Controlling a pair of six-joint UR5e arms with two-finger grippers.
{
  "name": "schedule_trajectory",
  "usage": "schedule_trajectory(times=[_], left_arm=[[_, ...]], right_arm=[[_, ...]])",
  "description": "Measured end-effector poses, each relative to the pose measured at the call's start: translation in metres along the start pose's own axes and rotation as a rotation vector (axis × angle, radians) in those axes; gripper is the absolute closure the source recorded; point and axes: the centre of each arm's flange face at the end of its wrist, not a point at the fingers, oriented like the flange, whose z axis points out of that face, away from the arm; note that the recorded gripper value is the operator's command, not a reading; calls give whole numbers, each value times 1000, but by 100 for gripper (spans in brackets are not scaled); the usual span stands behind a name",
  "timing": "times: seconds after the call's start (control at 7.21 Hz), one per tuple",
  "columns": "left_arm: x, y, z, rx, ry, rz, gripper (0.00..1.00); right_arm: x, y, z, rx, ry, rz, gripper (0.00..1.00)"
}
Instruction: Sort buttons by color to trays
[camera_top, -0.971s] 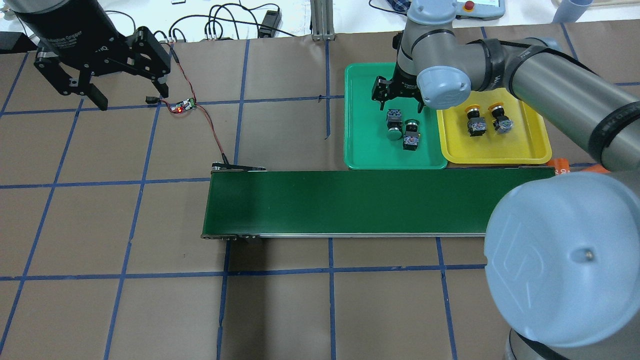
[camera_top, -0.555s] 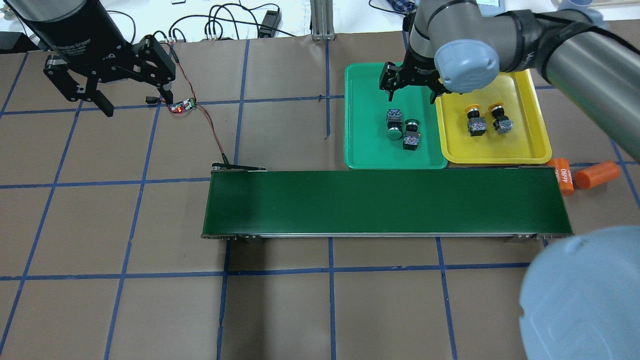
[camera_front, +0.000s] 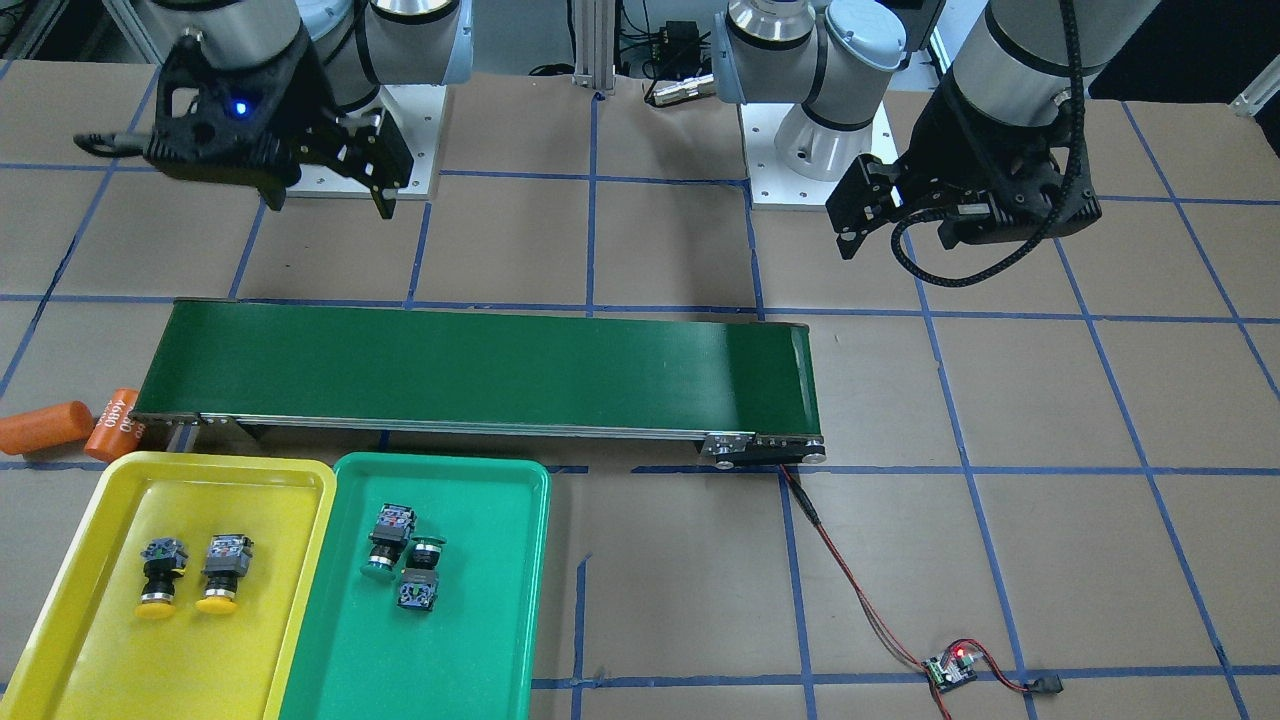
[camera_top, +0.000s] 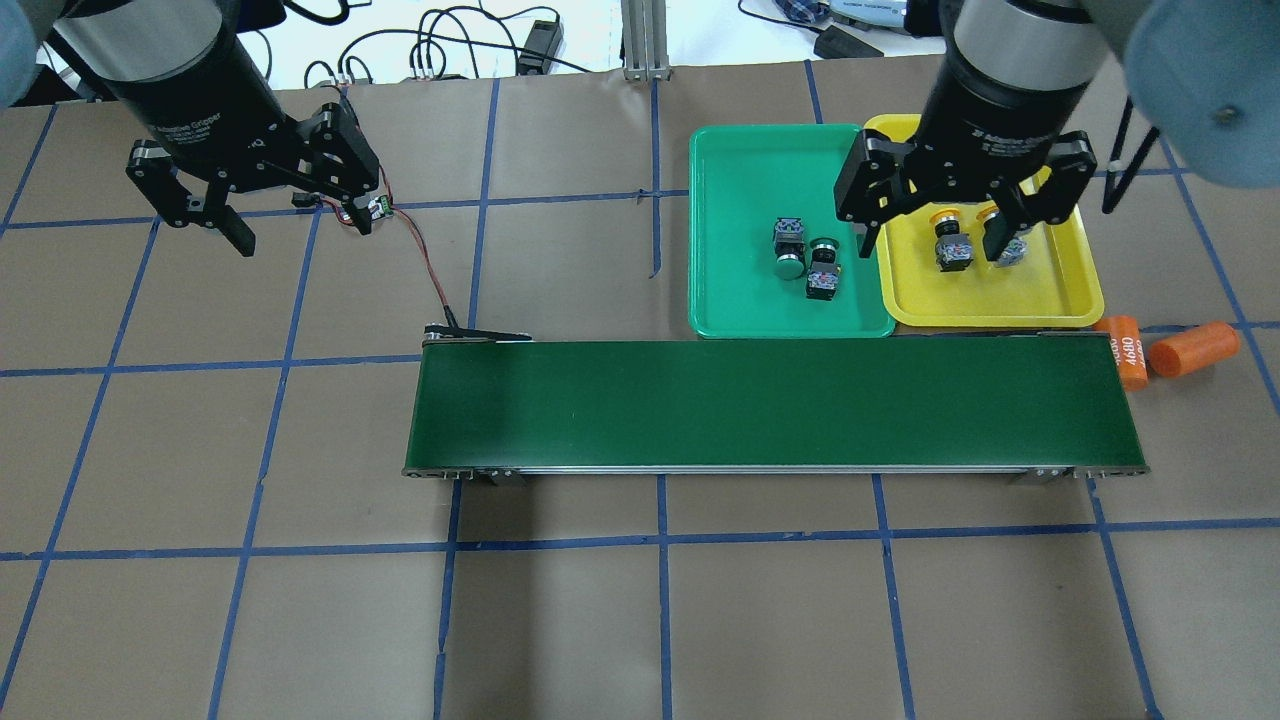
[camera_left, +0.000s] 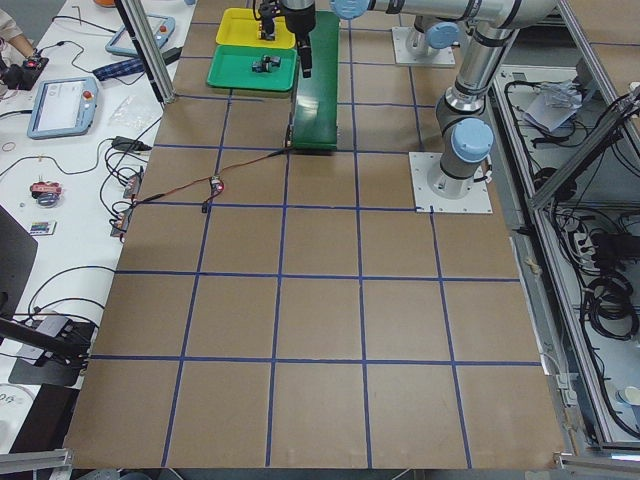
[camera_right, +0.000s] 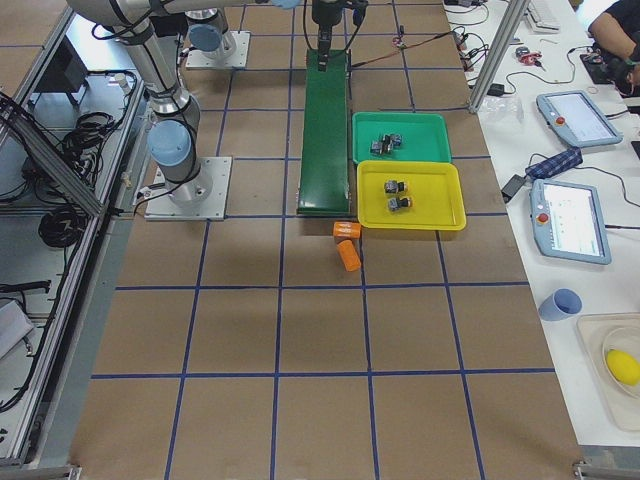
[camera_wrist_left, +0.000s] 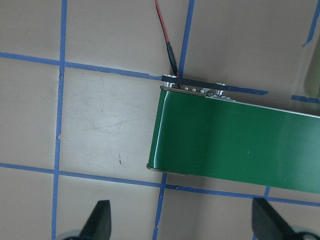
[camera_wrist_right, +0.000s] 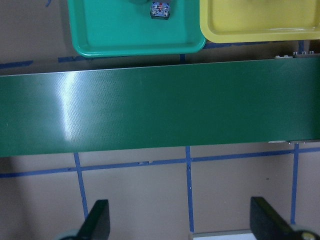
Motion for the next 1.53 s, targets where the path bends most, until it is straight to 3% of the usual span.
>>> schedule_trajectory(times=[0.42,0.83,1.53], left_arm=[[-3,-15,-1,38,-3,-1,0],[-2,-9,-3,55,-1,13,0],[1,-18,9,20,-1,62,0]], right_arm=[[4,13,23,-44,5,4,0],[23,5,23,-38,2,56,0],[30,2,24,-36,-1,63,0]])
